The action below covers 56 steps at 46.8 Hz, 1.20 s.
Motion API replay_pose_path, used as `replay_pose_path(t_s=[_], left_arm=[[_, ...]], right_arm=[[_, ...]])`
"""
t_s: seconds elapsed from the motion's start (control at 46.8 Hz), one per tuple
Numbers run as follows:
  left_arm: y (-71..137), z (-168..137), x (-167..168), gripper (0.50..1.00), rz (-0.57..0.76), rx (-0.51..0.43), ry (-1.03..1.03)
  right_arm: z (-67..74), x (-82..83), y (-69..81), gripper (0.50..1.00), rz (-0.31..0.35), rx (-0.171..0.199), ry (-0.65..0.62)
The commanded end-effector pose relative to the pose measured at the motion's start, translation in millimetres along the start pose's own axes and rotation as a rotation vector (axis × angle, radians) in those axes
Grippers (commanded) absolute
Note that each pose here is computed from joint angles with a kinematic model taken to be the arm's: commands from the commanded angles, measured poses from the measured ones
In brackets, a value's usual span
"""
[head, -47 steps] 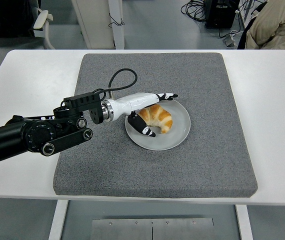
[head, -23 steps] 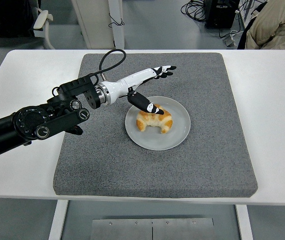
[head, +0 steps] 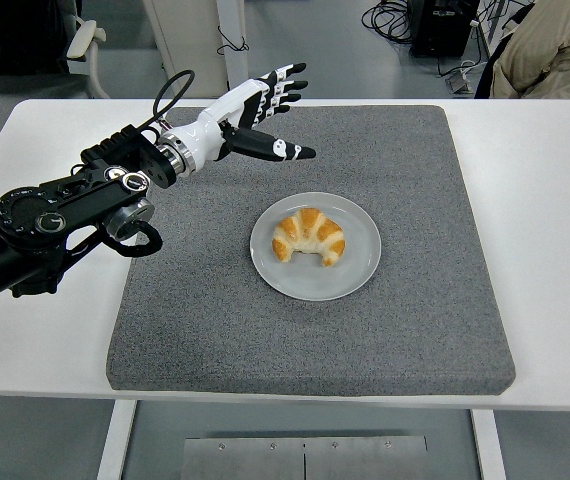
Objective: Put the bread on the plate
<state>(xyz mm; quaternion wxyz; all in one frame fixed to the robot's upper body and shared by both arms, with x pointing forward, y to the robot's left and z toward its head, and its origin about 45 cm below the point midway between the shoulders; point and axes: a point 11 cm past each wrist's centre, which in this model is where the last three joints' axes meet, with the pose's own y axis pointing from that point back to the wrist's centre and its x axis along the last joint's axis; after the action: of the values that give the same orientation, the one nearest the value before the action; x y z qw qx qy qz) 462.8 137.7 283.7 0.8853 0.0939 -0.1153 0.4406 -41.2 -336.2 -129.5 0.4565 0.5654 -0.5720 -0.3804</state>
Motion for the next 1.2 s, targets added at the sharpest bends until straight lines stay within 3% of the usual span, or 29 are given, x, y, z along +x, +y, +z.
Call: replay_pose_path(t_s=[0.0,0.278,0.47,0.641,0.962,1.175], left_arm=[[-2,4,7,0.995,0.029,-0.012,0.045],[-13,-1,32,0.995,0.172,-0.057,0.177],[-20,-19,51,0.993,0.302,-0.036,0.312],[-14,-25,71,0.993,0.398,-0.064,0.444],[-16,-39,70,0.993,0.482,-0.073,0.571],[-6,-59,80,0.995,0.553,-0.050,0.646]], right_arm=[[0.1,0.3,0.0,1.000,0.001,0.000,0.001],[0.0,0.4,0.0,1.000,0.001,0.000,-0.001],[0.0,-0.2,0.0,1.000,-0.001,0.000,0.000],[-0.1,-0.2,0.0,1.000,0.000,0.000,-0.001],[0.0,-0.2,0.0,1.000,-0.001,0.000,0.000],[0.0,-0.4,0.0,1.000,-0.002,0.000,-0.001]])
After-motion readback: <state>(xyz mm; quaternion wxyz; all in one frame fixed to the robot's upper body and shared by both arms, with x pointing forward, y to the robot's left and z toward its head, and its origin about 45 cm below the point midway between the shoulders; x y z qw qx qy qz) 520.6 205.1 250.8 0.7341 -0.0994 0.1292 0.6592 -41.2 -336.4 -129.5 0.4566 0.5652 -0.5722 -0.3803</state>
